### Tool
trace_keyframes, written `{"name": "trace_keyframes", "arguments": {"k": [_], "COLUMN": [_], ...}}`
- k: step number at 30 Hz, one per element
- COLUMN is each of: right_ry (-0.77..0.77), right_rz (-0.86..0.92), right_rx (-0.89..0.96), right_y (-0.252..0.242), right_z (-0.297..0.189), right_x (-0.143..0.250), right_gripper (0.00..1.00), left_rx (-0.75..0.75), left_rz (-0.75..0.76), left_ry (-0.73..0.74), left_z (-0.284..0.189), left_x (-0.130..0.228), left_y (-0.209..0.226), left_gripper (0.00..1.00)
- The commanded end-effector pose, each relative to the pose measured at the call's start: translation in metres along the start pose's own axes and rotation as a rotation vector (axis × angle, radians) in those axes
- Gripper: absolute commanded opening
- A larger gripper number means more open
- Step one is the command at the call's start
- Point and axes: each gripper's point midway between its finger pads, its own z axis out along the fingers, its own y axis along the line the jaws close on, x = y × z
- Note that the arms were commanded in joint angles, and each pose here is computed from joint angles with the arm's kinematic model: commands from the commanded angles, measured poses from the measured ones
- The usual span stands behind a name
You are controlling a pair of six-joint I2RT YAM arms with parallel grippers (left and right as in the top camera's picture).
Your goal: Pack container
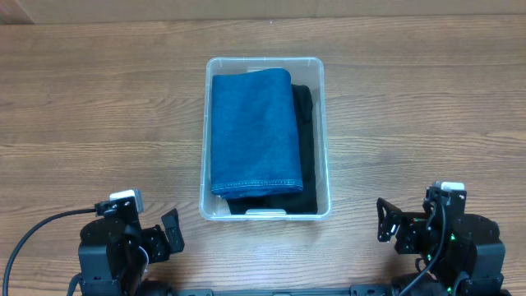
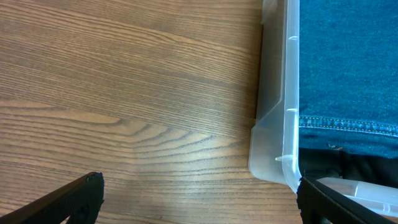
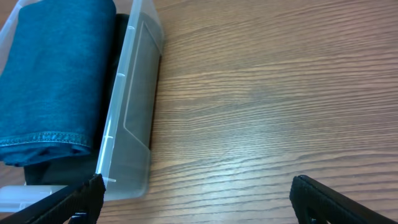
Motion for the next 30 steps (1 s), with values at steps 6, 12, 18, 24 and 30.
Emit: {"name": "trace_keyframes", "arguments": {"k": [6,12,18,24,30], "right_ry": [-0.304,-0.714,-0.692,-0.642,-0.642], "right_rz": [-0.124,-0.24,-0.321,-0.31,-0.311], "right_rx": [-0.063,-0.081,-0.037,-0.023,-0.023], "right_y": [0.008,0.011,-0.005,-0.011,-0.011], "right_z": [0.004,0.012,0.07,0.081,0.081], "right_x": [-0.032,-0.067,-0.035,-0.025,-0.025], "right_gripper": [1.0,1.0,1.0,1.0,1.0], "left_rx": [-0.015,-0.015,-0.015,-0.015,-0.015], "left_rz": [-0.017,-0.017,-0.017,-0.017,-0.017], "left_ry": [-0.009,-0.009,-0.009,-0.009,-0.009], "left_z": [0.0,0.0,0.0,0.0,0.0], "left_x": [0.0,0.0,0.0,0.0,0.0], "left_y": [0.003,0.003,0.003,0.003,0.003], "left_gripper": [1.0,1.0,1.0,1.0,1.0]}}
